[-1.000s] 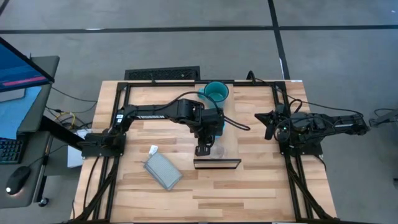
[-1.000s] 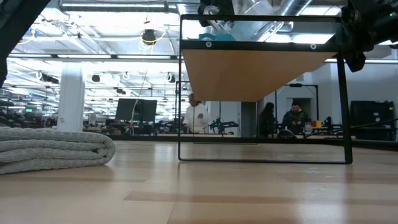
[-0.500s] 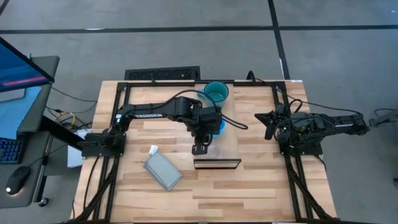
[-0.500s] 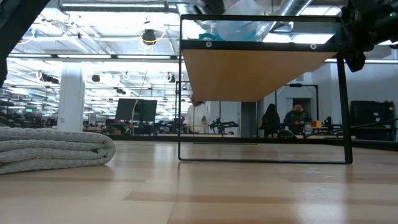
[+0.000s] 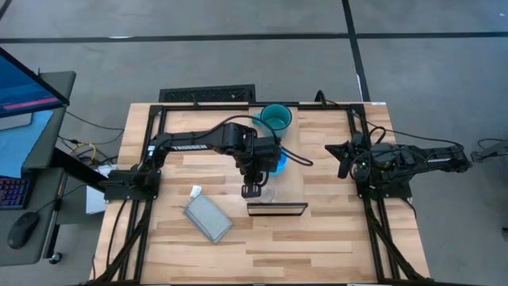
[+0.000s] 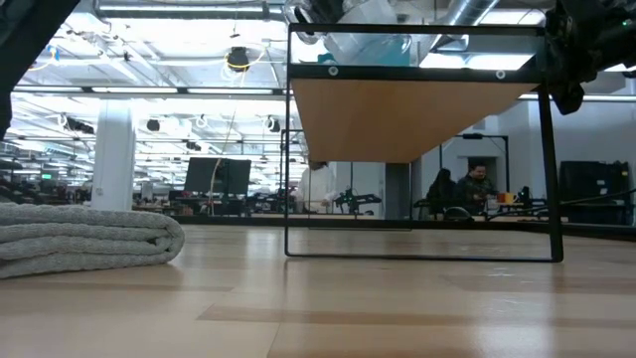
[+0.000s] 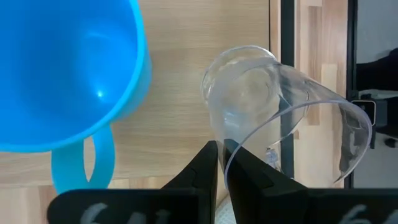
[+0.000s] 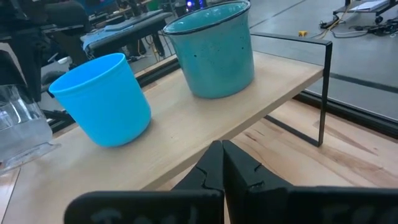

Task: Stack small to large cups/mugs on shelf
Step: Put the transparent mug on the shelf

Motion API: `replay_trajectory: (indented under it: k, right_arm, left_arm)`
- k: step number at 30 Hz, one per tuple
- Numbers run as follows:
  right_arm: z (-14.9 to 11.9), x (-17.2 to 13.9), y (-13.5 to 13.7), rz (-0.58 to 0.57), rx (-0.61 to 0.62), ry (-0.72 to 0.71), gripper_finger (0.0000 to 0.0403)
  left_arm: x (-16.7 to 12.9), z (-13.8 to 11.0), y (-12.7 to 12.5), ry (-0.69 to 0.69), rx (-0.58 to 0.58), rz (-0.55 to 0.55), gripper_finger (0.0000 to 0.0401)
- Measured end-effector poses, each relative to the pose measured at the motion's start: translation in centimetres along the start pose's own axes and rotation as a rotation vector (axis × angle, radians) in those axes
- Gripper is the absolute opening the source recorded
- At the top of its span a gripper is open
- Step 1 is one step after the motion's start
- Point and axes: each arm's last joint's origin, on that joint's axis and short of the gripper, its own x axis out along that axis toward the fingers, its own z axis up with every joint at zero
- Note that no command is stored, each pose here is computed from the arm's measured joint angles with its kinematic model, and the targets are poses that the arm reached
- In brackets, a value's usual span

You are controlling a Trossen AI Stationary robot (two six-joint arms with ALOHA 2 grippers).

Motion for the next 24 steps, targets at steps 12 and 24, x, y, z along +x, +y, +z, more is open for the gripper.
replay_trajectory:
  k: [12,24]
  right_arm:
    - [0.00,0.00,0.00,-0.001,0.000,-0.001,0.0014]
    - [0.00,0.00,0.00,-0.001,0.000,-0.001,0.0015]
  left_arm:
    - [-0.03,0.40,0.17,-0.039,0.092,-0.005,0.0018]
    - [-0.20,0.83,0.91,-0.076,0.059,-0.119,0.0018]
